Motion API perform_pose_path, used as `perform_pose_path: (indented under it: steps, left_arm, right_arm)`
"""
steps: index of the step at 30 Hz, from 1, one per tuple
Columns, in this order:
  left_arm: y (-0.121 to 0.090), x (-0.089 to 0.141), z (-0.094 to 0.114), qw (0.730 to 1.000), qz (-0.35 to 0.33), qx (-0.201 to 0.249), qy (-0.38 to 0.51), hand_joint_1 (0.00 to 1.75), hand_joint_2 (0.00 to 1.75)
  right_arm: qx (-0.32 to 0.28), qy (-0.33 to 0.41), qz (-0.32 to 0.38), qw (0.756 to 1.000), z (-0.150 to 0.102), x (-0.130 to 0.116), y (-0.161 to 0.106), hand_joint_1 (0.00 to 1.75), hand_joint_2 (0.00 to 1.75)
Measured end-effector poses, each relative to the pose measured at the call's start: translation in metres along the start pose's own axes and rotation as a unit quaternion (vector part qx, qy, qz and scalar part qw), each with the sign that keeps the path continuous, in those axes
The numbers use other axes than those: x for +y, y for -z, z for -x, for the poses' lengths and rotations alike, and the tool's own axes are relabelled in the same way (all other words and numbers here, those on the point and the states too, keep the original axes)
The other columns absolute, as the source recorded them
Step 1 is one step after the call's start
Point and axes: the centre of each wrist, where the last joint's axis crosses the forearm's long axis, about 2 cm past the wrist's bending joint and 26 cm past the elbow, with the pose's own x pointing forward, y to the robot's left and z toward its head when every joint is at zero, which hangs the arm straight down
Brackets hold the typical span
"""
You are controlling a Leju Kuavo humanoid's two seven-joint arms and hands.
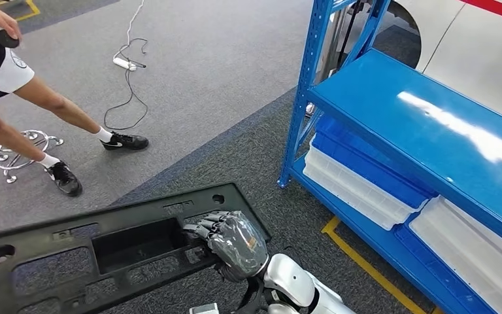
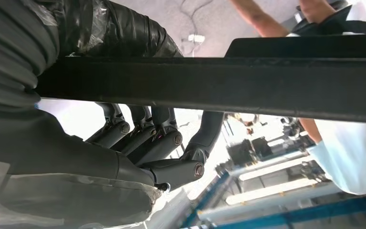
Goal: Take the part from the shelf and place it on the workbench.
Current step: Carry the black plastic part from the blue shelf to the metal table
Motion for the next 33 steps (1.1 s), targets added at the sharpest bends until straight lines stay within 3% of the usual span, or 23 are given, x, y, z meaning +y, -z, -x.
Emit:
perform_pose_path:
  steps: [7,13,33]
  left_arm:
    - [0.000,0.000,0.001,1.000,0.001,-0.014,0.012,0.00,1.75]
    - [0.000,0.000,-0.001,0.999,0.006,-0.029,0.035,0.00,1.75]
    - [0.000,-0.003,-0.001,0.999,0.001,-0.013,0.038,0.00,1.75]
  right_arm:
    - [0.005,-0.040,-0.022,0.999,0.008,-0.015,-0.047,1.75,1.75]
    - [0.007,-0.053,-0.015,0.998,0.008,-0.027,-0.060,1.75,1.75]
    - [0.016,-0.062,-0.009,0.998,0.002,-0.027,-0.057,1.75,1.75]
